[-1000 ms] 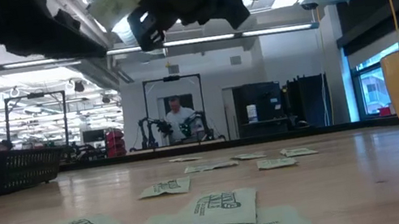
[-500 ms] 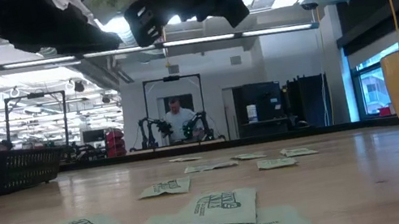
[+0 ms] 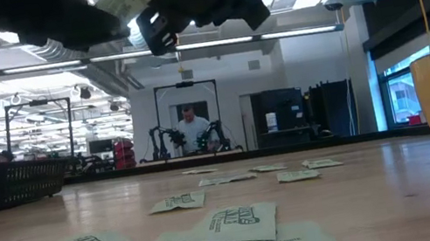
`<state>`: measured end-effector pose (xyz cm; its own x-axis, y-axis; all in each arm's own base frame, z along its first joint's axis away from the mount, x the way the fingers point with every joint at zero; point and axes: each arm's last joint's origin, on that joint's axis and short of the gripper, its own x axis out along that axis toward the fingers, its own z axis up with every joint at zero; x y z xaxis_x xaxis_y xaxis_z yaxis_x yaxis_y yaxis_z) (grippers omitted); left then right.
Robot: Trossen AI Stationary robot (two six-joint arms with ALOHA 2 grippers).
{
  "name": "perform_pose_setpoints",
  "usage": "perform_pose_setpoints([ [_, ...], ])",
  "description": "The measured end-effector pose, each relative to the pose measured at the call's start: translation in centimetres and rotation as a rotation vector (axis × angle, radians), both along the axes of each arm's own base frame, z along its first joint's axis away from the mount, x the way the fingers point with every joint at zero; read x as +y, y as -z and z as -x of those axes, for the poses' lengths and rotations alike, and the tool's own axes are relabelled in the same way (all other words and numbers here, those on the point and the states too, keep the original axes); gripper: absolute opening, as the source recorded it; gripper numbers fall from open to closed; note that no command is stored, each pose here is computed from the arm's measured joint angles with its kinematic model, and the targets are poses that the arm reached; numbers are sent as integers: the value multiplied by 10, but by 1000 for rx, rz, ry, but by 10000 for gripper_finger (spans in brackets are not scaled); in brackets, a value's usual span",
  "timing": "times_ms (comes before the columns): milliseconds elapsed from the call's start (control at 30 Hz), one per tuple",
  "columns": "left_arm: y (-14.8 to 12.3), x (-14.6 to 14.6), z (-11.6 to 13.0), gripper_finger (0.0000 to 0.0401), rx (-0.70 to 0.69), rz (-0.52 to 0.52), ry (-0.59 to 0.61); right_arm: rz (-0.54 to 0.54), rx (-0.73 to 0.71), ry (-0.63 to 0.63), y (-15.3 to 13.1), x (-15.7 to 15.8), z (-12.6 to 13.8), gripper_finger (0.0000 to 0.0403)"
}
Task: Pick and place Stevia / Truvia into bins
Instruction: Put the stevia packet into the black bin
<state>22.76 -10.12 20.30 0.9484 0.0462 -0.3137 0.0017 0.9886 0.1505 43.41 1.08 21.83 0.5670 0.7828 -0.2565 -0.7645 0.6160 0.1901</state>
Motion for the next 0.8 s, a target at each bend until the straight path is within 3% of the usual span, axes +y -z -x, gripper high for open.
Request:
perform_pose_setpoints([
  [500,-2,-2,-1,11,-11,-9,52,-1,19,0,1,0,1,13],
  [800,-2,-2,-1,9,-10,-7,58,-10,31,5,1,0,1,30],
])
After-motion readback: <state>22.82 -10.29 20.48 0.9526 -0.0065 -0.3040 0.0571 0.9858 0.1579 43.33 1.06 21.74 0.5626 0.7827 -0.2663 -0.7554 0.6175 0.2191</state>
